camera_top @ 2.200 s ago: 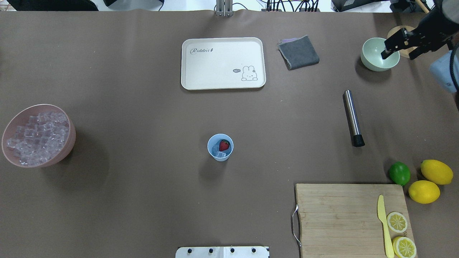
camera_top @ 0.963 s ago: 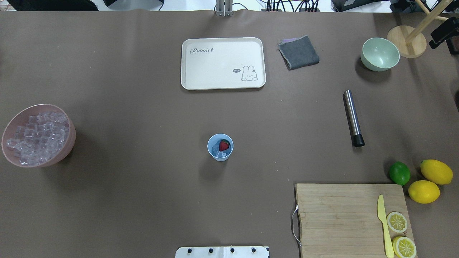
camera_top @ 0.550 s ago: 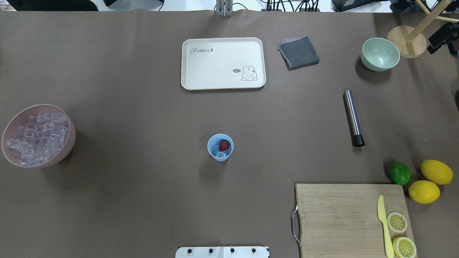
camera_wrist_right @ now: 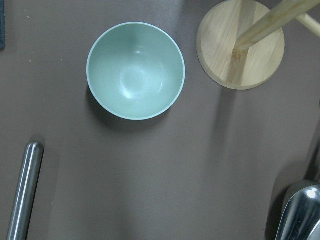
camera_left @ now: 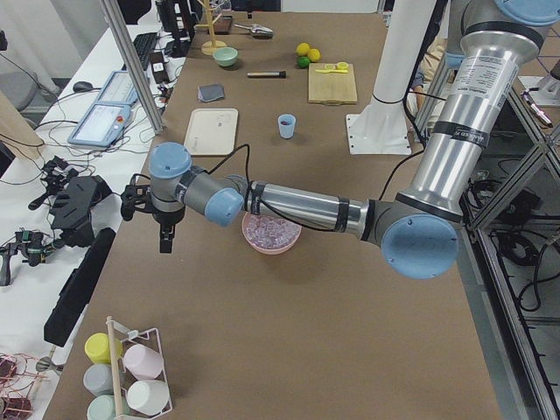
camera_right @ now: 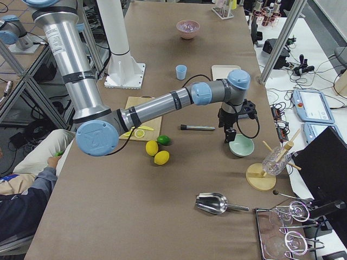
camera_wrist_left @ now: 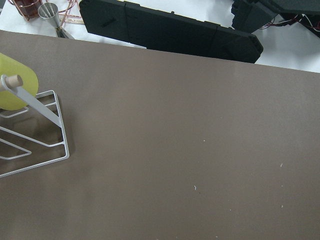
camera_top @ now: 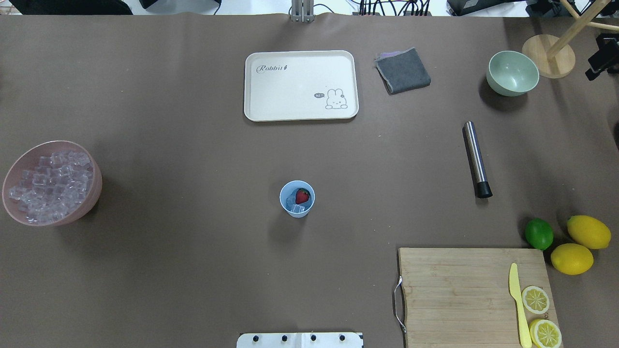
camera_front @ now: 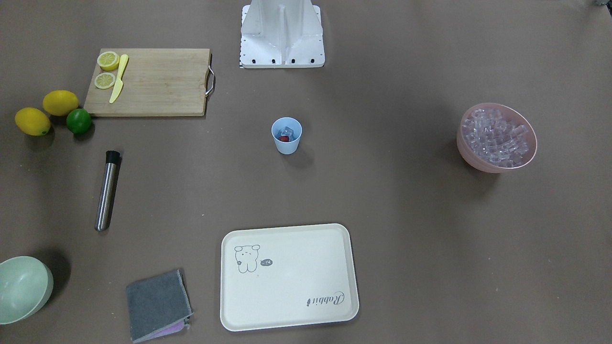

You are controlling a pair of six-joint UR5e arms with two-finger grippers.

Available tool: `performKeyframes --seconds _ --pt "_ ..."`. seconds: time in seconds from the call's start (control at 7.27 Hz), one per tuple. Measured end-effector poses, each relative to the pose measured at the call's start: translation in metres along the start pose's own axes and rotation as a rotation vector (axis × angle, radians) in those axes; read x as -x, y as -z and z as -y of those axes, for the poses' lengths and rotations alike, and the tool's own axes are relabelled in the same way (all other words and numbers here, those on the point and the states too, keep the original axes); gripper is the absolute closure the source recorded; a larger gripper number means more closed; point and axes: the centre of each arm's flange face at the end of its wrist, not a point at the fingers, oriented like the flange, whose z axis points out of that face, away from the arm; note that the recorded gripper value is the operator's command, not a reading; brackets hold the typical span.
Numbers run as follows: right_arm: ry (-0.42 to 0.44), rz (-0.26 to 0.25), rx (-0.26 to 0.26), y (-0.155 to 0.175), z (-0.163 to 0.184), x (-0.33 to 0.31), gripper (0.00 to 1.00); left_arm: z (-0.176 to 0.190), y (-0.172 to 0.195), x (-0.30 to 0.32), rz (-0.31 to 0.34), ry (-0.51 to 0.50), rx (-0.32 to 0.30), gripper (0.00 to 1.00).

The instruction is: Mash ice and strawberries in cup

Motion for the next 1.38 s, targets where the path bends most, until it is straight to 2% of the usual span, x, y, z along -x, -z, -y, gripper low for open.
performKeyframes --seconds 0.28,0.69,1.38 --pt "-0.031 0.033 0.003 -0.013 -0.016 -0.027 0.00 -0.001 -0.001 0.002 0.002 0.003 0.002 0.02" --pt "-0.030 0.074 -0.010 -0.024 -0.034 -0.037 0.00 -0.003 -0.005 0.006 0.010 0.032 0.030 0.02" --pt "-0.025 0.075 -0.012 -0.024 -0.031 -0.035 0.00 0.018 -0.020 0.006 0.063 0.107 0.114 0.02"
